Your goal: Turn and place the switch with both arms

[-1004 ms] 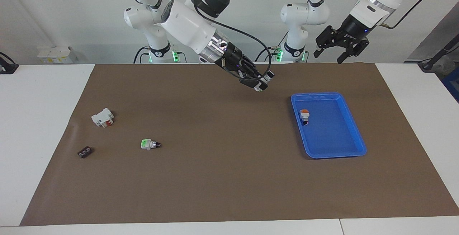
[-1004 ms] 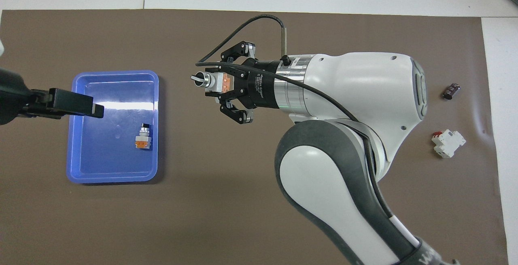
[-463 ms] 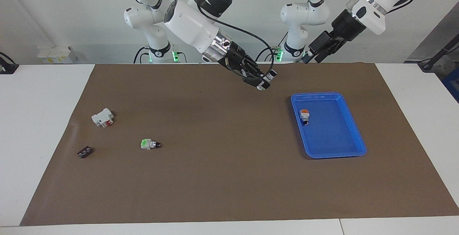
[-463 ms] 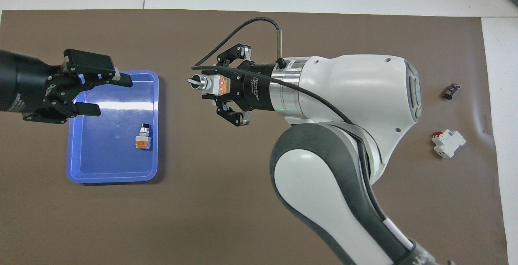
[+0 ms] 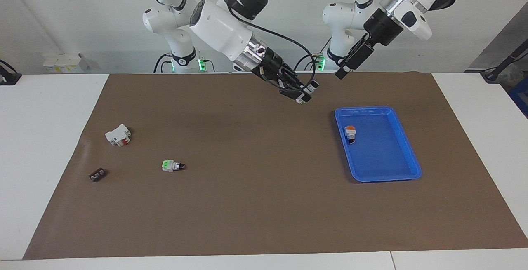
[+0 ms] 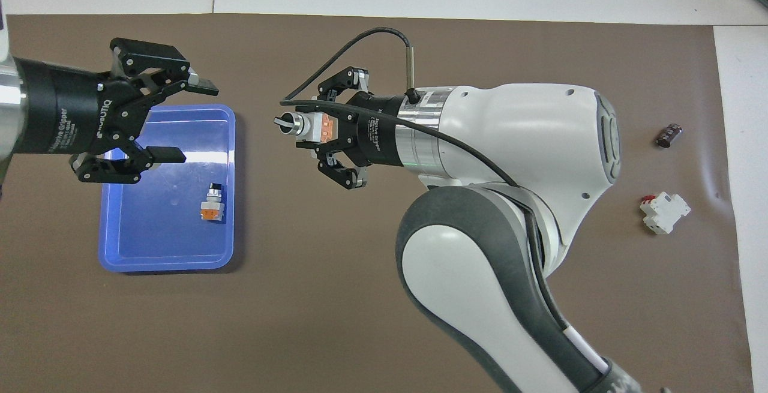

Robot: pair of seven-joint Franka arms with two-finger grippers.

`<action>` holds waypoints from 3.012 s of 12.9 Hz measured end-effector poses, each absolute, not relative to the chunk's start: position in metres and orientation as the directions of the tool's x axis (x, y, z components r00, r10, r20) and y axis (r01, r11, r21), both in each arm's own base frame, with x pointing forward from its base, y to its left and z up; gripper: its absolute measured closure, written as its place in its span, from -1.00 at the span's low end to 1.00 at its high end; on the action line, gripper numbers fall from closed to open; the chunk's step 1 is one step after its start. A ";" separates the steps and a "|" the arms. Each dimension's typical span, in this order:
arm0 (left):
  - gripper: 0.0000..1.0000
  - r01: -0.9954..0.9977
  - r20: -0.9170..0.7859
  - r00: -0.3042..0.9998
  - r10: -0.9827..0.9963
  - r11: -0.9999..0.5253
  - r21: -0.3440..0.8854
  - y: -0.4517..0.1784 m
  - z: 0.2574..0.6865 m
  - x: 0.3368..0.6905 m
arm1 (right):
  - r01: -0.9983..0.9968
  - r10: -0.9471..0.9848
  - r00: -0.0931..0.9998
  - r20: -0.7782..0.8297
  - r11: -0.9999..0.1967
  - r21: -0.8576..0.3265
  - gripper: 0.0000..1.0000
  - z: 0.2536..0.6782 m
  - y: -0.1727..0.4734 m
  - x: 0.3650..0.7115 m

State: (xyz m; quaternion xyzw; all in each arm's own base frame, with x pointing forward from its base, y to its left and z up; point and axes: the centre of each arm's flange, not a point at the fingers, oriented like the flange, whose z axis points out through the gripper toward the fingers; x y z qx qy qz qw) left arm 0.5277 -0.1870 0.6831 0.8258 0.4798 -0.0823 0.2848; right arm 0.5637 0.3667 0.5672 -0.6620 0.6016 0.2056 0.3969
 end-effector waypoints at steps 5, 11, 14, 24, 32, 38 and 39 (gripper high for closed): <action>-0.06 0.911 -0.481 0.345 0.806 -0.164 0.379 -0.208 0.684 0.533 | -0.960 -0.634 0.191 -0.750 0.039 -0.277 0.15 0.567 0.367 0.564; 0.05 0.936 -0.501 0.307 0.809 -0.163 0.311 -0.236 0.653 0.525 | -0.960 -0.634 0.191 -0.750 0.039 -0.277 0.15 0.566 0.367 0.564; 0.22 0.941 -0.507 0.296 0.810 -0.154 0.303 -0.240 0.655 0.521 | -0.960 -0.634 0.191 -0.750 0.039 -0.277 0.15 0.566 0.367 0.564; 0.38 0.945 -0.509 0.277 0.815 -0.136 0.297 -0.233 0.652 0.522 | -0.960 -0.634 0.190 -0.750 0.039 -0.277 0.15 0.566 0.367 0.564; 0.59 0.943 -0.507 0.272 0.818 -0.122 0.311 -0.231 0.647 0.522 | -0.960 -0.635 0.189 -0.749 0.039 -0.276 0.15 0.565 0.366 0.565; 0.59 0.897 -0.461 0.391 0.796 -0.218 0.384 -0.233 0.649 0.522 | -0.959 -0.634 0.190 -0.750 0.044 -0.279 0.15 0.568 0.365 0.566; 0.59 0.866 -0.432 0.456 0.778 -0.274 0.419 -0.233 0.649 0.522 | -0.959 -0.634 0.190 -0.750 0.044 -0.280 0.15 0.568 0.364 0.566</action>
